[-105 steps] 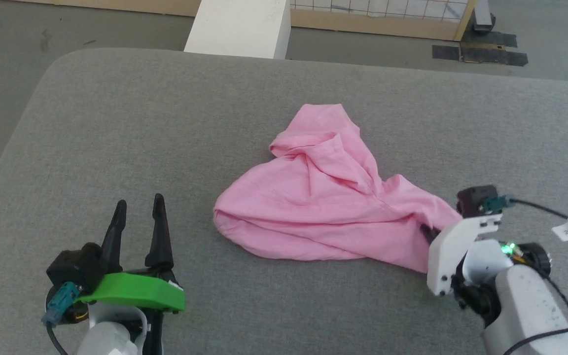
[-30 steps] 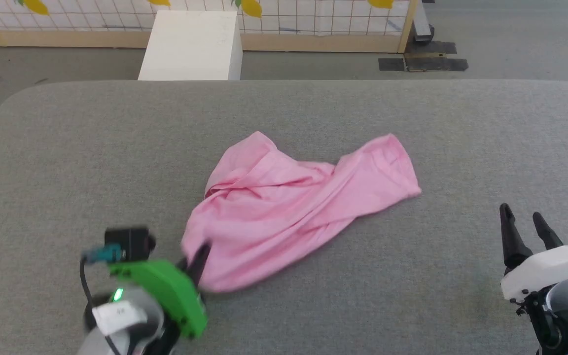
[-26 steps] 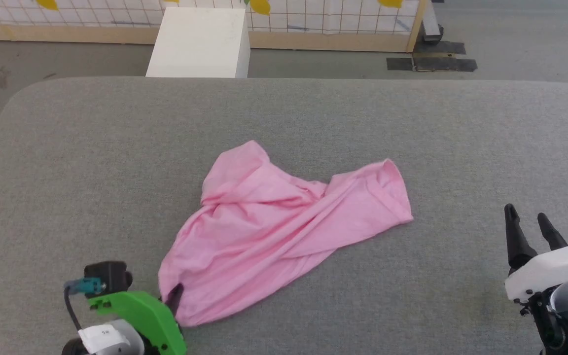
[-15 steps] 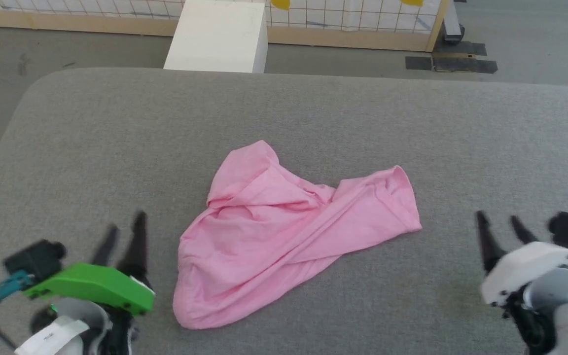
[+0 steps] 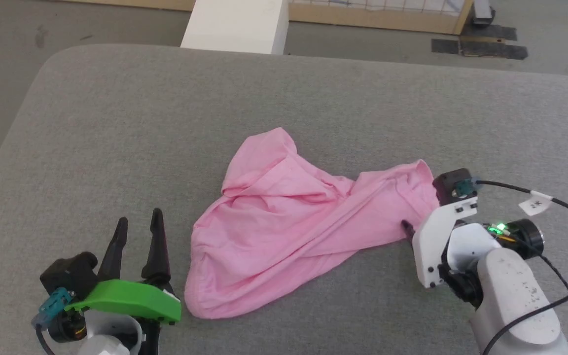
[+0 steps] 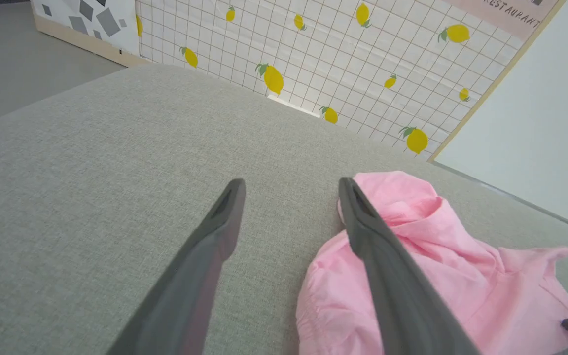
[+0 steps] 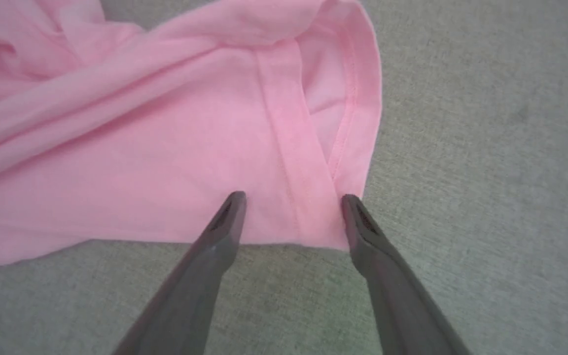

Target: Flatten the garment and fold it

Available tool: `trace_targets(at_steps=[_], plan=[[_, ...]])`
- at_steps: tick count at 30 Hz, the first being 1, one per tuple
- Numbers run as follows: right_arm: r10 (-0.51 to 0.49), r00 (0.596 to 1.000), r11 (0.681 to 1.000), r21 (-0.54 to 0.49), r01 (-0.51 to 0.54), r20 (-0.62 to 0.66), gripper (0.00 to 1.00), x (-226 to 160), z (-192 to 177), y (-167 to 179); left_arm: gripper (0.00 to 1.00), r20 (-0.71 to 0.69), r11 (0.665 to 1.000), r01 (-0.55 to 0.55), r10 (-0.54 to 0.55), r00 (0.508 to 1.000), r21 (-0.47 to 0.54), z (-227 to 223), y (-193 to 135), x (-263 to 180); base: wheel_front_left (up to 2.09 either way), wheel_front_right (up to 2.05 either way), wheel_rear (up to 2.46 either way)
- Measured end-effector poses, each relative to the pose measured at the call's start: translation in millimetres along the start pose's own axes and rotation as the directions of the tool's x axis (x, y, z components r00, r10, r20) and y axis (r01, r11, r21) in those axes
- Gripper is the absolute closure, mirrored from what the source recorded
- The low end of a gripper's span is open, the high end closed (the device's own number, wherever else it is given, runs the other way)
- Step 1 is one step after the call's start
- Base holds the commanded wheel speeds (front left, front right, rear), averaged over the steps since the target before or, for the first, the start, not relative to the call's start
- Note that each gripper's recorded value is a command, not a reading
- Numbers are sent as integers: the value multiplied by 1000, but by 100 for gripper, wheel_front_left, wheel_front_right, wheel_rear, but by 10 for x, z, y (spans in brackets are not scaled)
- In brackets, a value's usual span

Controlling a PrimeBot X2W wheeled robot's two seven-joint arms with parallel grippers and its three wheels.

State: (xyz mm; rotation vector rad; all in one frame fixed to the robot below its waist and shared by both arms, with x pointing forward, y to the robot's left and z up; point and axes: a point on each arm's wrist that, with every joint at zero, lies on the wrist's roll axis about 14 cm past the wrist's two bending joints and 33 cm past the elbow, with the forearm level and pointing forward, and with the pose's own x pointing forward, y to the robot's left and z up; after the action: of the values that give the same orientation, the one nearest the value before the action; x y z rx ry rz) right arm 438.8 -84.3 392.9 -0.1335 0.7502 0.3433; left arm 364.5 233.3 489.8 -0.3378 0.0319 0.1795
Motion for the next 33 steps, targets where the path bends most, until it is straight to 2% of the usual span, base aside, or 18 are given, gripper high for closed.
trace_targets(at_steps=[4,5,6,7,11,15,18,22,25,26,27,28,31,33], plan=[[33,996,999,-9,-34,-78,0,112,-165,109,0,-18,999,-34,35,999,8,-72,112,-26,0,0,0],[40,996,999,-7,-41,-83,34,135,-153,123,0,-22,999,-41,41,999,9,-82,134,-26,0,0,0],[46,996,999,-4,-47,-77,74,148,-124,134,0,-24,999,-46,47,999,11,-89,153,-24,0,0,0],[52,997,999,9,-52,-65,100,152,-94,137,0,-25,999,-50,50,998,11,-91,166,-19,0,0,0],[38,999,993,112,-40,16,100,92,33,5,0,-23,999,-49,49,999,1,-82,161,-6,0,0,0],[-74,988,967,250,38,135,100,-165,172,-439,0,-19,999,-31,31,999,-10,-67,106,6,0,0,0],[-158,983,940,320,120,97,100,-445,-124,-730,0,-25,1000,-5,4,1000,-21,-69,32,15,0,0,0],[-228,972,897,375,234,-60,100,-881,-798,-951,0,-37,999,25,-26,999,-27,-86,-53,52,0,0,0],[-170,960,862,439,254,-221,100,-1108,-1362,-863,0,-58,998,51,-52,997,-33,-136,-144,85,0,0,0],[-157,957,852,457,256,-244,97,-1171,-1471,-830,0,-64,998,59,-61,996,-35,-154,-174,98,0,0,0],[-154,962,840,482,249,-227,52,-1202,-1463,-832,0,-70,997,66,-69,995,-37,-170,-203,109,0,0,0],[-164,966,832,497,245,-202,0,-1221,-1424,-860,0,-73,997,73,-75,994,-38,-183,-226,118,0,0,0],[-248,967,826,510,241,-55,0,-1290,-1099,-1037,0,-84,995,93,-96,992,-40,-215,-297,142,0,0,0],[-334,936,838,490,242,110,0,-1361,-653,-1223,0,-87,994,102,-105,991,-41,-223,-330,145,0,0,0]])
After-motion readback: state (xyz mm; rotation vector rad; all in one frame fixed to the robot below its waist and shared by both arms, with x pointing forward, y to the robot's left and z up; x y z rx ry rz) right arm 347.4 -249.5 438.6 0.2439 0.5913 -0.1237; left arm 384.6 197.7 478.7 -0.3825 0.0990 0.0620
